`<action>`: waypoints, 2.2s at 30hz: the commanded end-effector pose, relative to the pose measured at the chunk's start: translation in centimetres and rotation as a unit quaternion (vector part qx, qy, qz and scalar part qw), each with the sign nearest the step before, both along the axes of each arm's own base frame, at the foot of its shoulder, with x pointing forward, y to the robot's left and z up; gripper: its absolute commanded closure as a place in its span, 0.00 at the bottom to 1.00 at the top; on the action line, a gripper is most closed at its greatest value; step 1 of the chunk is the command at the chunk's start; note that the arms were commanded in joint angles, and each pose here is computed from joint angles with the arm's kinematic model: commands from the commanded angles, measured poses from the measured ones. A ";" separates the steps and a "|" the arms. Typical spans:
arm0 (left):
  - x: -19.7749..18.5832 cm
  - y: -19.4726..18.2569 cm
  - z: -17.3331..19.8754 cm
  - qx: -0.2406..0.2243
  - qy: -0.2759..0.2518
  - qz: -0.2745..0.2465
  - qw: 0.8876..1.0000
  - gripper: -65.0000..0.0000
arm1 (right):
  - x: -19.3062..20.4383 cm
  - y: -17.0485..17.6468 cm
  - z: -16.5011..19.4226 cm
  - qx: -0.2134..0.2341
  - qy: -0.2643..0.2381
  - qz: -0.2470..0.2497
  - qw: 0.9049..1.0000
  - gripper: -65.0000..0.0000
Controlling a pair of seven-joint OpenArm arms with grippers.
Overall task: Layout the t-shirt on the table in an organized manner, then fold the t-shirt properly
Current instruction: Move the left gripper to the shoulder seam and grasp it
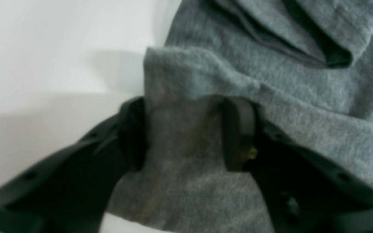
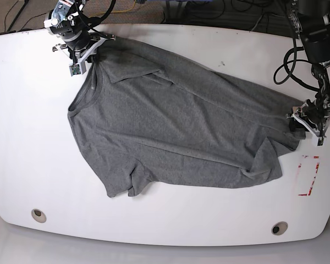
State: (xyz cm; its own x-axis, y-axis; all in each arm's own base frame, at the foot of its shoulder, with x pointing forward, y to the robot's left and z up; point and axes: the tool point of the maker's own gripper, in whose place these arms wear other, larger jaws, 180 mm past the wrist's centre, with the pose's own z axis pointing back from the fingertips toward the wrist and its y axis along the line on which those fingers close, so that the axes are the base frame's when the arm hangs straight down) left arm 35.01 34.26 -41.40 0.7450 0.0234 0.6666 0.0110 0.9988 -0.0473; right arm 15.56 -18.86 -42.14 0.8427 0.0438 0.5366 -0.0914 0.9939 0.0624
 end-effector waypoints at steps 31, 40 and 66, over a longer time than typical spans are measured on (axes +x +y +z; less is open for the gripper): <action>-13.0 -0.1 1.1 0.076 0.111 -0.035 0.990 0.93 | 2.4 -5.8 2.7 -0.090 -0.025 0.040 0.995 0.90; -15.4 -2.2 1.0 0.086 0.138 -0.068 0.984 0.93 | 1.0 -5.8 2.5 -0.094 -0.012 0.044 0.995 0.90; -15.0 -2.3 2.2 0.103 0.124 -0.079 0.984 0.42 | -0.5 -6.0 2.1 -0.095 0.005 0.043 0.995 0.46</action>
State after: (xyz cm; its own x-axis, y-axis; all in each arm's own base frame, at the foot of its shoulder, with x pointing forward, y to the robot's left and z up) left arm 19.03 31.57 -40.62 0.8915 -0.1936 0.4096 0.1658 0.9808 0.1027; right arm 14.29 -24.50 -40.99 0.8563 0.2090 0.4723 -0.1789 0.9779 -0.1083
